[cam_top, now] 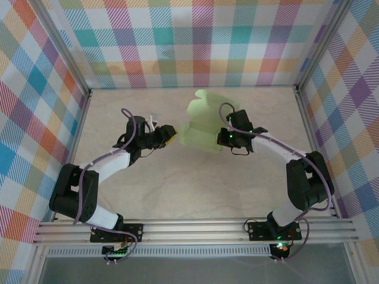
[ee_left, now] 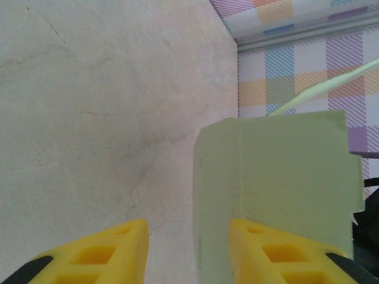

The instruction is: Fold the paper box

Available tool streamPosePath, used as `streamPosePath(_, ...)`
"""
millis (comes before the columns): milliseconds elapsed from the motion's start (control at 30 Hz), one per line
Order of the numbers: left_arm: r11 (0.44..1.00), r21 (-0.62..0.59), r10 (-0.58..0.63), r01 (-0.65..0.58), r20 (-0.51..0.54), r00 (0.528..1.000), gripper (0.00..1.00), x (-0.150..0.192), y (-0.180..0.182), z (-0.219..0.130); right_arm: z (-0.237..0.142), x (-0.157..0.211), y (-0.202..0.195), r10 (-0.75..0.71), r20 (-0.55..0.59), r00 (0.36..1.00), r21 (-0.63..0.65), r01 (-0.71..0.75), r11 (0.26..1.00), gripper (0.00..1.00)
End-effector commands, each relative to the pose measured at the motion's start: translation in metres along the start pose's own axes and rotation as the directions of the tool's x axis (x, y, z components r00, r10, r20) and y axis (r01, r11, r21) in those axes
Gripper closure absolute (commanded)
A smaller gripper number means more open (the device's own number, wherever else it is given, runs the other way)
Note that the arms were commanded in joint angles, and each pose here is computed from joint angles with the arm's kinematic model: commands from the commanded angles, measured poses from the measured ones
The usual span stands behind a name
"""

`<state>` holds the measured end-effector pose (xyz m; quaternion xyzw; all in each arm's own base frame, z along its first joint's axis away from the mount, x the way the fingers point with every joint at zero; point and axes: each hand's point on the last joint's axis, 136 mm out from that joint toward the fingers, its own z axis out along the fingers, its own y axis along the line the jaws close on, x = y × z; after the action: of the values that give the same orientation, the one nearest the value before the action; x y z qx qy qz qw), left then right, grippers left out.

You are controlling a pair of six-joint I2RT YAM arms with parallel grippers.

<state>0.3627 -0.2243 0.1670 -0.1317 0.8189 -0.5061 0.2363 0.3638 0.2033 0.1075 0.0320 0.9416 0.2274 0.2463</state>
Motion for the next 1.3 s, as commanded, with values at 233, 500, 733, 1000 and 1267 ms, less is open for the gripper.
streamPosePath(233, 0.999, 0.023, 0.048, -0.047, -0.072, 0.996, 0.67, 0.017, -0.017, 0.019, 0.005, -0.002, 0.001, -0.090, -0.011, 0.996, 0.088, 0.090, 0.992, 0.99)
streamPosePath(500, 0.999, 0.006, 0.040, -0.039, -0.110, 0.993, 0.71, 0.026, -0.010, 0.031, 0.010, 0.001, 0.002, -0.119, -0.027, 0.993, 0.112, 0.121, 0.986, 0.99)
streamPosePath(733, 0.999, -0.007, 0.032, -0.033, -0.161, 0.986, 0.76, 0.038, -0.003, 0.047, 0.013, 0.003, 0.002, -0.137, -0.041, 0.990, 0.132, 0.141, 0.981, 0.99)
streamPosePath(1000, 0.997, -0.071, 0.006, -0.021, -0.206, 0.979, 0.78, 0.050, 0.018, 0.059, 0.014, 0.005, -0.001, -0.155, -0.051, 0.987, 0.162, 0.162, 0.973, 0.99)
streamPosePath(1267, 0.989, -0.144, -0.001, -0.034, -0.238, 0.971, 0.81, 0.060, 0.040, 0.066, 0.019, 0.006, -0.003, -0.153, -0.057, 0.987, 0.173, 0.160, 0.972, 0.99)
